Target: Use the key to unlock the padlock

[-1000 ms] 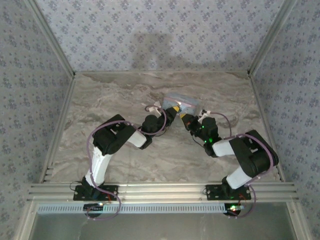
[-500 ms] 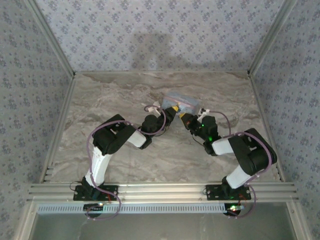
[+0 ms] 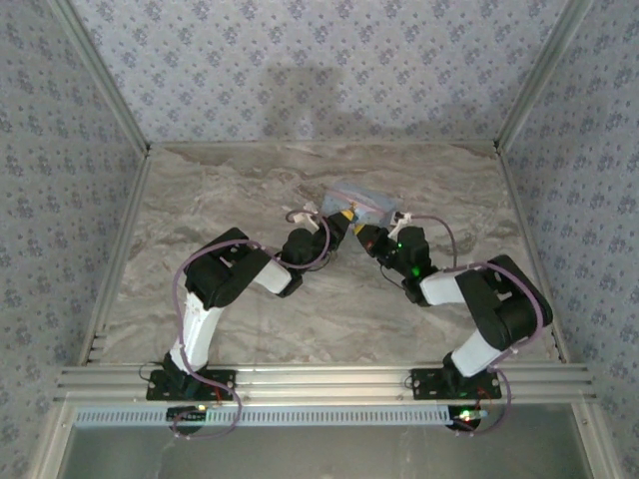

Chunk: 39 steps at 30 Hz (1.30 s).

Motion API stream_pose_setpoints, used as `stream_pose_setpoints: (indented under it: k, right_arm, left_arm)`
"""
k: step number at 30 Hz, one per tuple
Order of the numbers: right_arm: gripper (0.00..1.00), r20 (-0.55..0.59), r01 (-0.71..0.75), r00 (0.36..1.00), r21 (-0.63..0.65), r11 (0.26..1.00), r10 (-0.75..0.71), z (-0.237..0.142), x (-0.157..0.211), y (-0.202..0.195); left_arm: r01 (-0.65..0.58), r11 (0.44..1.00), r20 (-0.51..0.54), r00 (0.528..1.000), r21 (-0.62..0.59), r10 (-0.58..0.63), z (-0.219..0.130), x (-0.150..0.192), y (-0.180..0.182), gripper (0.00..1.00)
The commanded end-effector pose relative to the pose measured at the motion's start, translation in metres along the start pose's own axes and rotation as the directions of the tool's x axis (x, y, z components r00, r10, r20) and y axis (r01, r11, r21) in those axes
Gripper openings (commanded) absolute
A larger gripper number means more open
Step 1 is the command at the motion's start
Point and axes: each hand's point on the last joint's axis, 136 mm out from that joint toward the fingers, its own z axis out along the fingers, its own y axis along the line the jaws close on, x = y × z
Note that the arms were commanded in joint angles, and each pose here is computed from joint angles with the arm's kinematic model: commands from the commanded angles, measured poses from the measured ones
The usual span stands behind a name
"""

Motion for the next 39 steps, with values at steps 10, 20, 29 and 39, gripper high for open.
stream_pose_setpoints:
  k: [10, 20, 29, 39]
  right_arm:
    - [0.00, 0.143, -0.129, 0.974, -0.289, 0.949, 0.176, 0.002, -0.046, 0.059]
    - [0.00, 0.154, -0.159, 0.966, -0.283, 0.946, 0.208, 0.000, -0.059, 0.055]
    - [0.00, 0.159, -0.082, 0.981, -0.181, 0.980, 0.112, -0.018, -0.061, 0.039]
    - [0.00, 0.092, -0.073, 0.992, -0.086, 0.994, 0.081, -0.043, -0.050, 0.011]
  left_arm:
    - [0.012, 0.991, -0.384, 0.922, 0.135, 0.041, -0.020, 0.101, -0.040, 0.00]
    - [0.009, 0.991, -0.387, 0.921, 0.133, 0.044, -0.022, 0.102, -0.040, 0.00]
    - [-0.002, 0.992, -0.371, 0.927, 0.122, 0.047, -0.025, 0.095, -0.036, 0.00]
    - [-0.009, 0.992, -0.361, 0.931, 0.122, 0.053, -0.025, 0.091, -0.036, 0.00]
